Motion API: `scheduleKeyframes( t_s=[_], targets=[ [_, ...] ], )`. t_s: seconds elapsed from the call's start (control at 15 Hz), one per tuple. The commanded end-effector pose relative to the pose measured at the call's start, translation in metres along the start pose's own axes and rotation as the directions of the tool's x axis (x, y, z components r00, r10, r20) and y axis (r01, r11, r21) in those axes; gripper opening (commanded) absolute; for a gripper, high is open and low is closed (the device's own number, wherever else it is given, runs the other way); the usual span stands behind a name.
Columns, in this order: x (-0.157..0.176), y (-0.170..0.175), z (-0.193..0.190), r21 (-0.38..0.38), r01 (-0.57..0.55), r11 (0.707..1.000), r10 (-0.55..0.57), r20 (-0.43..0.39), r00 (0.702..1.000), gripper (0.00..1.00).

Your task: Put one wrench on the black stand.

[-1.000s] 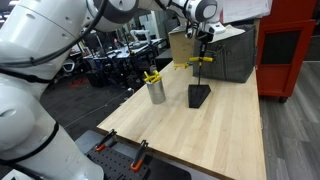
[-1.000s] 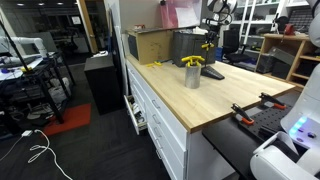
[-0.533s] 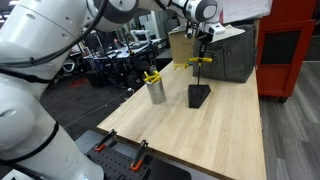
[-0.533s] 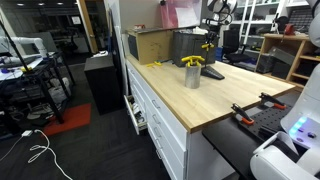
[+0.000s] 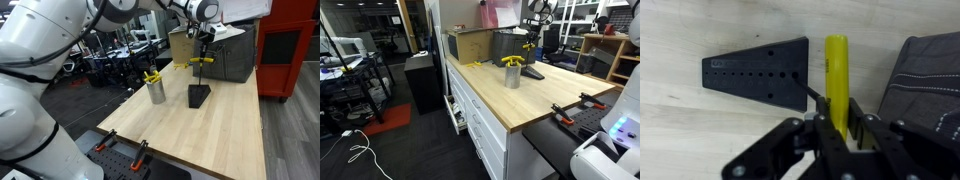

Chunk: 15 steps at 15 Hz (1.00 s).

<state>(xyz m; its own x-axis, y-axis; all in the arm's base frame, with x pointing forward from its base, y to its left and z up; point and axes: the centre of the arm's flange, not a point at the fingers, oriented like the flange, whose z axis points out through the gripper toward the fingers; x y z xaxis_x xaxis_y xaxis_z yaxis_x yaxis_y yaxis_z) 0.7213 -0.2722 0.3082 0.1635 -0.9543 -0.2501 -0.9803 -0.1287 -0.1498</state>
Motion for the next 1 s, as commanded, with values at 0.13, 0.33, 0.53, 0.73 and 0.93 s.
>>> scheduleKeyframes(
  t_s=[0.13,0.33,0.53,0.73,0.93],
  targets=[
    [-0.006,0.010,-0.009,-0.021,-0.034,0.999,0.035,0.039,0.999,0.06],
    [-0.008,0.017,-0.008,-0.032,-0.036,0.999,0.037,0.048,0.998,0.06],
    [-0.008,0.020,-0.005,-0.042,-0.039,0.998,0.041,0.047,0.998,0.06],
    [-0.007,0.021,-0.003,-0.047,-0.043,0.998,0.045,0.042,0.998,0.06],
    [-0.007,0.023,-0.002,-0.050,-0.046,0.998,0.048,0.045,0.998,0.06]
  ],
)
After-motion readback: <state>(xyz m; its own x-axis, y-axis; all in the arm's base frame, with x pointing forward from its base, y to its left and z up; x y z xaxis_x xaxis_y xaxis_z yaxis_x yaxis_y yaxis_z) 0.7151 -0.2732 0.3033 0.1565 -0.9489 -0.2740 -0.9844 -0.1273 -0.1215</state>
